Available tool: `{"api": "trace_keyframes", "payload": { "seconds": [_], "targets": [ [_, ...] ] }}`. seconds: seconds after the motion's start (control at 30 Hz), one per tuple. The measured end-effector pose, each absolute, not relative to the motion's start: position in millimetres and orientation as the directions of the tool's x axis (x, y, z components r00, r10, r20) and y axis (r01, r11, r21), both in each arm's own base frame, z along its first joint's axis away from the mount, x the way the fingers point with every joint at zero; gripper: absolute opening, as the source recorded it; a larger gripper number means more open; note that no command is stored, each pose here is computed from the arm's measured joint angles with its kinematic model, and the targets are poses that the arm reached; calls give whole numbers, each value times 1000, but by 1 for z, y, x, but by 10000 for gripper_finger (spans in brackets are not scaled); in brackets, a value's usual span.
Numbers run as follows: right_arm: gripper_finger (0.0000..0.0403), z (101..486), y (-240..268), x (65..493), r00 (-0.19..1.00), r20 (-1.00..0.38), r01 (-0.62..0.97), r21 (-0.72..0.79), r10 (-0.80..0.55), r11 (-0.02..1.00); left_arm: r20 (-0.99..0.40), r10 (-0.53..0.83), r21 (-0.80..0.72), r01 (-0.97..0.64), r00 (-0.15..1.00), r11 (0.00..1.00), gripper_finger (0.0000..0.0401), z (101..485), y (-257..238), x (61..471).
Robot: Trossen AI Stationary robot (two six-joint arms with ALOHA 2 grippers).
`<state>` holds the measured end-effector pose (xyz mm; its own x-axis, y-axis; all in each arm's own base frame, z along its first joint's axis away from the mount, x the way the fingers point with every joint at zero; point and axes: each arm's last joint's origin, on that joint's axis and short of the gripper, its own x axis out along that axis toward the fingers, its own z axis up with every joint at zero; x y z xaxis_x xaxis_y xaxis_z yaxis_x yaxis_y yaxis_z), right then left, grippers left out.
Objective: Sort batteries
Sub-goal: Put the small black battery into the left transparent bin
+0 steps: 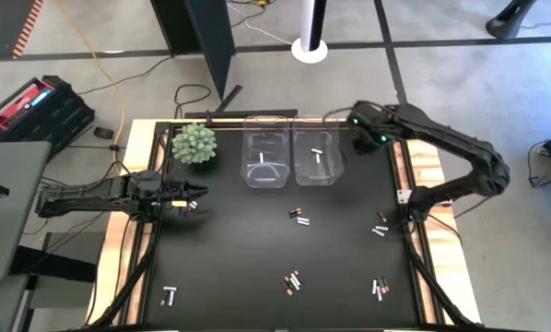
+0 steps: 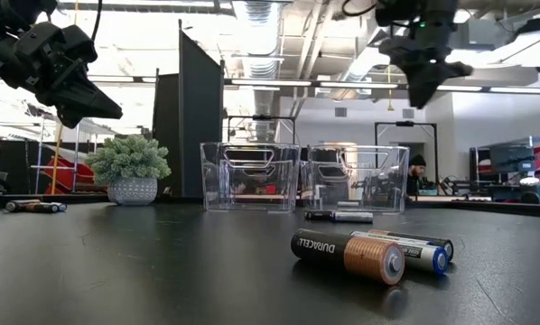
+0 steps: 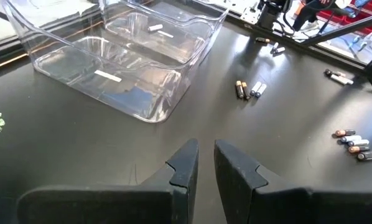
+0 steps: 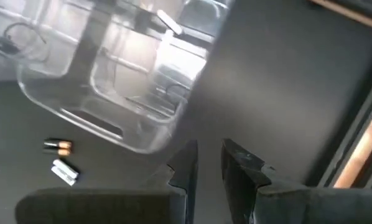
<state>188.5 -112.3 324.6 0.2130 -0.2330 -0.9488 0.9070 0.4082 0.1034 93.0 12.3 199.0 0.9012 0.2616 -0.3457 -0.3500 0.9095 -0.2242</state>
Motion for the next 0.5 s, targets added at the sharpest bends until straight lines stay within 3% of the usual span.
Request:
{"api": "trace_keyframes", "payload": {
  "seconds": [0.5],
  "targets": [
    [89,299,-61,183,208,-962,898,117,-176,425,-340,262,-270,-360,903,893,50,200,12,93]
  ]
}}
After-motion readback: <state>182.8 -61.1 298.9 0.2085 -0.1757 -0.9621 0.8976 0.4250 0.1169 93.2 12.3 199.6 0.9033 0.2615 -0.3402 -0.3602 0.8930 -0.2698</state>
